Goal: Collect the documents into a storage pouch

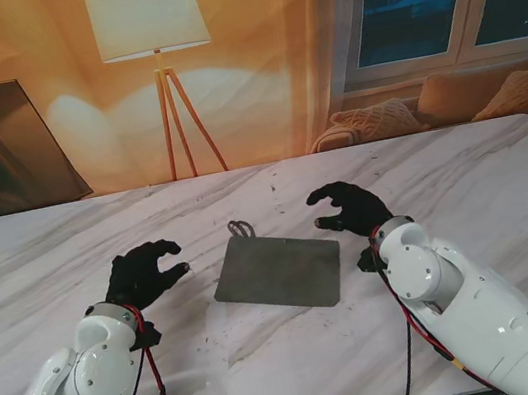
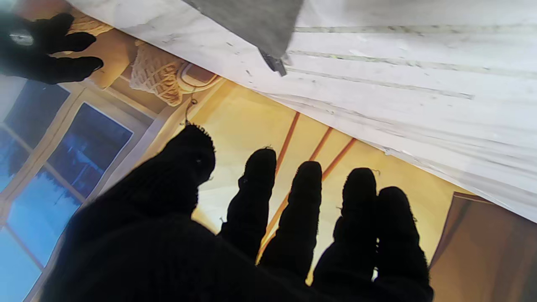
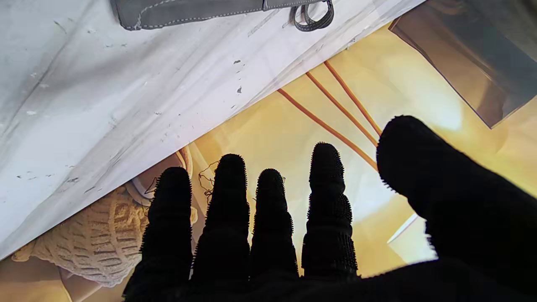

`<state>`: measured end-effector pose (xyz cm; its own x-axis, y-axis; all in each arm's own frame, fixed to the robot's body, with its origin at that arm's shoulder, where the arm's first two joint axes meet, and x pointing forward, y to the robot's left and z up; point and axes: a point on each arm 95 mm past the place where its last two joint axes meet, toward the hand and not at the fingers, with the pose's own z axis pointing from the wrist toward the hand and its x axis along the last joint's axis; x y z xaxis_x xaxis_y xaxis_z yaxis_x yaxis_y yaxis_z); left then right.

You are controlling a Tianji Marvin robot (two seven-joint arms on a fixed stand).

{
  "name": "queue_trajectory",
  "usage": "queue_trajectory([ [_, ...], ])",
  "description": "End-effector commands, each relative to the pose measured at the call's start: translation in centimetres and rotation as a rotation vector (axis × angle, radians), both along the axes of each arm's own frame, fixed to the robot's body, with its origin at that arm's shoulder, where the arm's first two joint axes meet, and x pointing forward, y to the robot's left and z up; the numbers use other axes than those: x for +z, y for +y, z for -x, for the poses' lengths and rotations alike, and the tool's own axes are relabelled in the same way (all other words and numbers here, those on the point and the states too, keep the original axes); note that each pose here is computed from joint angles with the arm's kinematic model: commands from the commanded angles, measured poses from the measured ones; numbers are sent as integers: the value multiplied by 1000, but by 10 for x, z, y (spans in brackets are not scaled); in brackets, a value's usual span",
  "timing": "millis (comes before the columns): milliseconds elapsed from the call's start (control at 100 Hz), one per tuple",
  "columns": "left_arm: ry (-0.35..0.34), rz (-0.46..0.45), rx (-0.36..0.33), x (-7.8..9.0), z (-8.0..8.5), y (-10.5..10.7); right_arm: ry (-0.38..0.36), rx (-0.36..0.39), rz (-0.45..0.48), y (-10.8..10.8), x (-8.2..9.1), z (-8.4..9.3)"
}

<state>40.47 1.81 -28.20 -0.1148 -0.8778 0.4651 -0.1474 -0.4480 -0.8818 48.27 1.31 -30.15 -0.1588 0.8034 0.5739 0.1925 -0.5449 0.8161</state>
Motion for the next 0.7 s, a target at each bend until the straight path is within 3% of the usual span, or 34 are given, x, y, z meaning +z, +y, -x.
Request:
queue_trajectory([
  [0,6,24,-25,1,0,-12,-2,15,11,-2,1,3],
  [320,45,151,-38,-18,-7,-40,19,32,-19,-10,-9,26],
  [690,84,248,-70,-36,-8,-59,-1,37,-111,-15,-24,68],
])
